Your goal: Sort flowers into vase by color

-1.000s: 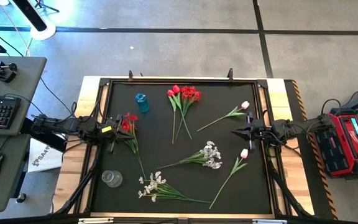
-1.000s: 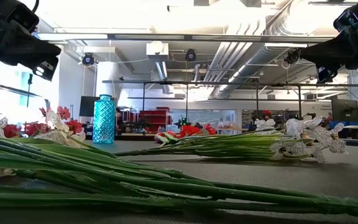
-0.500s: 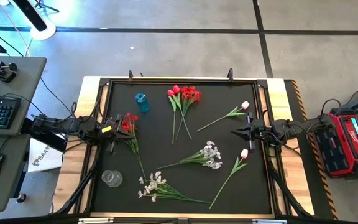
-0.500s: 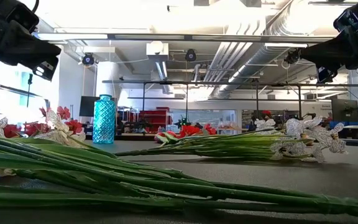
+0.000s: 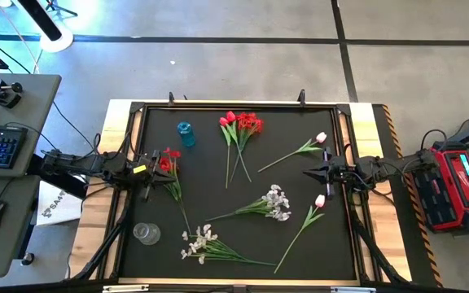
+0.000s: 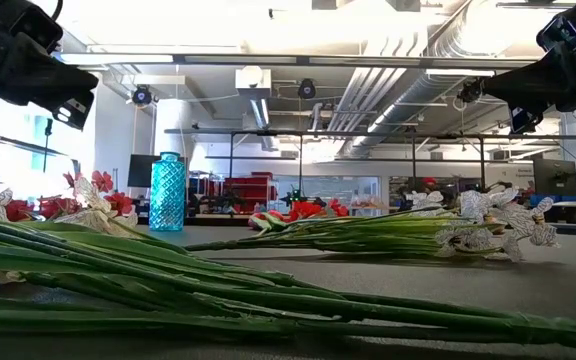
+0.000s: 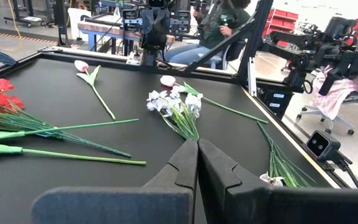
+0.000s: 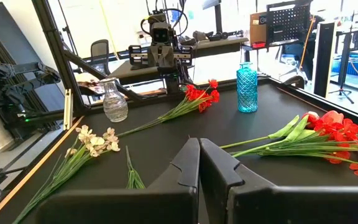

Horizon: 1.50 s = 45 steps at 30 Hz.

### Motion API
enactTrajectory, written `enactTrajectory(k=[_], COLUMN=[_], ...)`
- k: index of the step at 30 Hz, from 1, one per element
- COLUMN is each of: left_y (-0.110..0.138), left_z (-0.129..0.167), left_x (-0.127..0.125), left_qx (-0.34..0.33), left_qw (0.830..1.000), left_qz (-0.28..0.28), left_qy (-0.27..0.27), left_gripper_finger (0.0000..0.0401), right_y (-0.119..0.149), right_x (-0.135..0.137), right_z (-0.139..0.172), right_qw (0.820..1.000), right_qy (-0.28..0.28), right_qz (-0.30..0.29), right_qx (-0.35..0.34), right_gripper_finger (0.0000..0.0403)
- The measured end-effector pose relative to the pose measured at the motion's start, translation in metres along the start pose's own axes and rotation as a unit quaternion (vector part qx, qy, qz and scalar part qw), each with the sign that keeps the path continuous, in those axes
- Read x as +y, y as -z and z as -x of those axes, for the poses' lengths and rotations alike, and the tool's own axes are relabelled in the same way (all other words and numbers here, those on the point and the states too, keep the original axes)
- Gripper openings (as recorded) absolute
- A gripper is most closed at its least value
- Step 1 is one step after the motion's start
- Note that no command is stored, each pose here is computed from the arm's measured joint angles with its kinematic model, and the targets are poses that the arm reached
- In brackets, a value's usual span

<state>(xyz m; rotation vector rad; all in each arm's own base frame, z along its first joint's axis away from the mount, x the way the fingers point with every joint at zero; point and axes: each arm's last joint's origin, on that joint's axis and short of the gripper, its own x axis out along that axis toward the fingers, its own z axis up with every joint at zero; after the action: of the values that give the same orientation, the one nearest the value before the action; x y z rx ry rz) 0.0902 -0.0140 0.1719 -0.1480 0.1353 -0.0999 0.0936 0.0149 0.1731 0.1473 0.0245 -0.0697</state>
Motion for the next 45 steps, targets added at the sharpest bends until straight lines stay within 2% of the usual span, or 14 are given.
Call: enactTrajectory(k=[3,5,7,9,11,13,17,20,22,24,27,34,38,45], left_y=[0.0,0.001,0.003,0.004,0.004,0.005,0.005,0.005,0.004,0.002,-0.002,-0.008,-0.008,-0.02], left_z=[0.0,-0.002,-0.003,-0.004,-0.005,-0.005,-0.005,-0.005,-0.005,-0.005,-0.005,-0.003,-0.003,-0.002], left_x=[0.0,0.0,0.0,0.0,0.0,0.0,0.0,0.0,0.001,0.004,0.007,0.011,0.011,0.009], left_qx=[0.001,0.011,0.026,0.03,0.035,0.037,0.037,0.037,0.041,0.042,0.036,0.006,-0.006,-0.087], left_qw=[1.0,0.988,0.952,0.916,0.892,0.885,0.897,0.911,0.913,0.917,0.924,0.943,0.953,0.969], left_qz=[-0.022,-0.152,-0.306,-0.401,-0.45,-0.463,-0.44,-0.41,-0.406,-0.393,-0.358,-0.249,-0.214,-0.103], left_qy=[-0.002,-0.003,0.005,0.009,0.011,0.012,0.011,0.01,-0.005,-0.055,-0.131,-0.221,-0.215,-0.206], left_gripper_finger=[0.0,0.0,0.0,0.0,0.0,0.0,0.0,0.0,0.0,0.0,0.0,0.0,0.0,0.0], right_y=[0.0,0.0,0.0,0.0,-0.001,-0.003,-0.009,-0.016,-0.021,-0.024,-0.024,-0.01,0.0,0.004], right_x=[0.0,0.0,0.0,0.0,0.0,0.0,-0.001,-0.005,-0.009,-0.013,-0.016,-0.018,-0.017,-0.015], right_z=[0.0,0.0,0.0,0.0,0.0,0.0,0.0,0.002,0.004,0.007,0.01,0.008,0.004,-0.009], right_qw=[1.0,1.0,1.0,1.0,1.0,1.0,0.994,0.98,0.956,0.923,0.875,0.851,0.848,0.856], right_qy=[0.0,0.0,0.001,0.009,0.008,0.003,0.021,0.094,0.17,0.235,0.278,0.285,0.264,0.218], right_qz=[0.0,0.0,0.003,0.012,0.013,-0.019,-0.092,-0.142,-0.187,-0.239,-0.32,-0.386,-0.426,-0.454], right_qx=[0.0,0.0,0.0,-0.002,-0.006,-0.016,-0.051,-0.103,-0.15,-0.191,-0.234,-0.215,-0.173,-0.115], right_gripper_finger=[0.0,0.0,0.0,0.0,0.0,0.0,0.0,0.0,0.0,0.0,0.0,0.0,0.0,0.0])
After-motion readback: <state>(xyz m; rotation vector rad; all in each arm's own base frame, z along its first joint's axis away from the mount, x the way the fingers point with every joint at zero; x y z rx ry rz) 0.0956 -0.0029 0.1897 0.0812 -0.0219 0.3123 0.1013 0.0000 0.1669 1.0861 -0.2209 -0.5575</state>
